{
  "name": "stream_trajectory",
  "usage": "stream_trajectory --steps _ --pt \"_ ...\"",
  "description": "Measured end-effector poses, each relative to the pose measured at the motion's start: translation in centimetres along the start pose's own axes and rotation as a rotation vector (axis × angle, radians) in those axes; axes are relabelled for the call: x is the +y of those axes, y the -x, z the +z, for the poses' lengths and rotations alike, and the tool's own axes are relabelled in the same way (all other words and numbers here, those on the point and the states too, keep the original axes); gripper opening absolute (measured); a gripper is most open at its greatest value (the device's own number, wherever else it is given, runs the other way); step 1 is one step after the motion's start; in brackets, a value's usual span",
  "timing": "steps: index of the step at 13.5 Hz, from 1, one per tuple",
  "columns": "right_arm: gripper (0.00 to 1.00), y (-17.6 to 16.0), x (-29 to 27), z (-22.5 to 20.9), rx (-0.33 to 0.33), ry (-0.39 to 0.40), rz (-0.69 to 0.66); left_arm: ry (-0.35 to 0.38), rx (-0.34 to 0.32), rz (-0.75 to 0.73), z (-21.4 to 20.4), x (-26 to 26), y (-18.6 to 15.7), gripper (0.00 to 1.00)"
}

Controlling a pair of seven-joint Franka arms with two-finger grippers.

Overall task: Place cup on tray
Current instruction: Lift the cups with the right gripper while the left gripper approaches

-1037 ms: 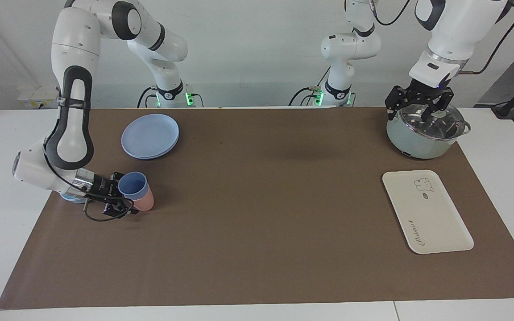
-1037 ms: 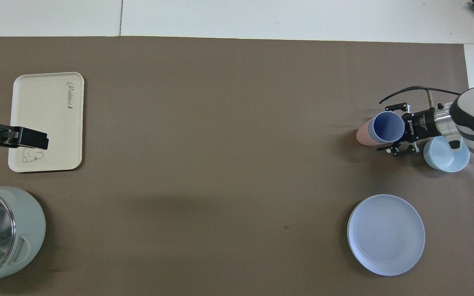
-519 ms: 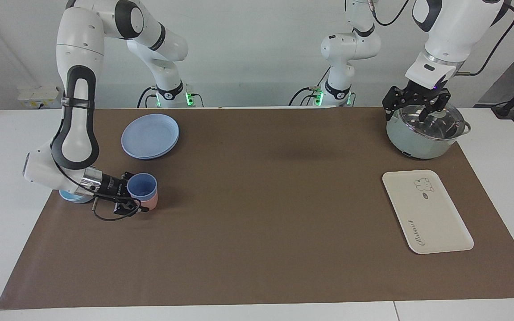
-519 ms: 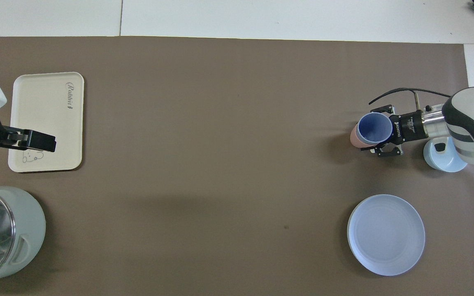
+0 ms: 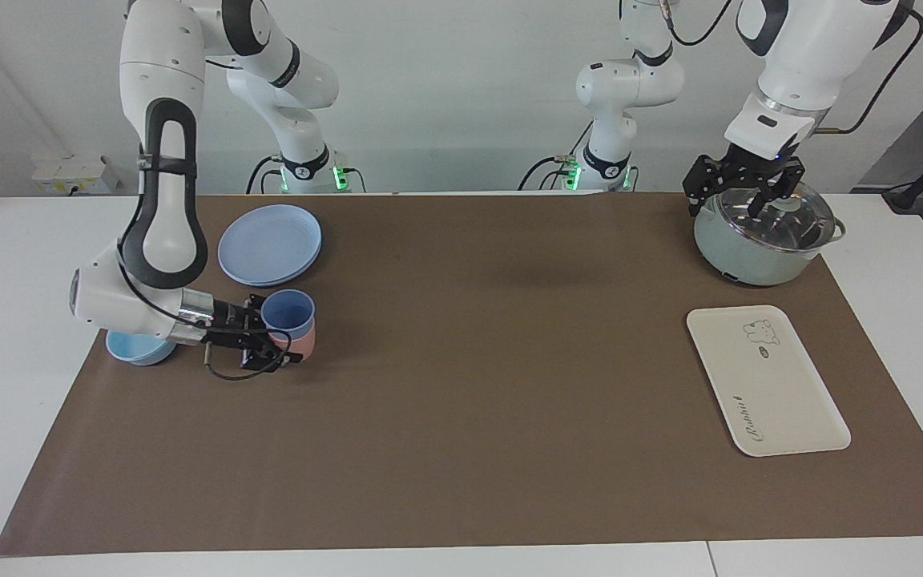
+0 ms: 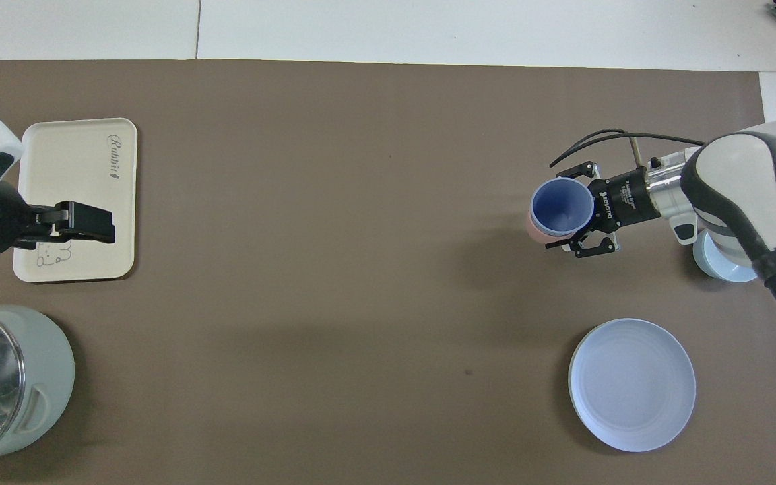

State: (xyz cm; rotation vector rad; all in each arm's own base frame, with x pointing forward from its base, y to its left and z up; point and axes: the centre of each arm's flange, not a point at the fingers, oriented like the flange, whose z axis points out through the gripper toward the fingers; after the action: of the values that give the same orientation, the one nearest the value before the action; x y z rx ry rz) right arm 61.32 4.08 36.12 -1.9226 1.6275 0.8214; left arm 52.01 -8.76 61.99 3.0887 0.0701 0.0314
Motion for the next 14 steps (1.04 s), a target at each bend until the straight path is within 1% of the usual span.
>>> stream_trajectory --steps 2,4,7,10,12,13,14 --pt "0.78 5.6 0.1 0.4 0.012 0.006 0.026 0.066 0.022 -0.107 -0.2 2.6 0.1 1.0" --pt "0.78 10.3 0.5 0.8 0.02 0.007 0.057 0.127 0.073 -0.215 0.0 6.2 0.3 1.0" --pt "0.78 16.2 1.4 0.8 0.026 0.0 0.128 0.215 0.148 -0.34 0.8 14.0 2.1 1.0" --pt "0.78 20.4 2.5 0.9 0.027 -0.002 0.133 0.336 0.206 -0.458 0.6 19.2 3.3 1.0" --pt "0.78 22.5 3.1 1.3 0.027 0.003 0.134 0.412 0.21 -0.521 -0.2 21.4 3.9 0.98" --pt "0.78 23.2 3.3 1.6 0.028 0.008 0.135 0.431 0.209 -0.526 -1.1 22.3 4.1 0.97" --pt "0.78 23.9 3.5 2.1 0.028 0.015 0.136 0.444 0.207 -0.519 -2.0 23.2 4.3 0.89"
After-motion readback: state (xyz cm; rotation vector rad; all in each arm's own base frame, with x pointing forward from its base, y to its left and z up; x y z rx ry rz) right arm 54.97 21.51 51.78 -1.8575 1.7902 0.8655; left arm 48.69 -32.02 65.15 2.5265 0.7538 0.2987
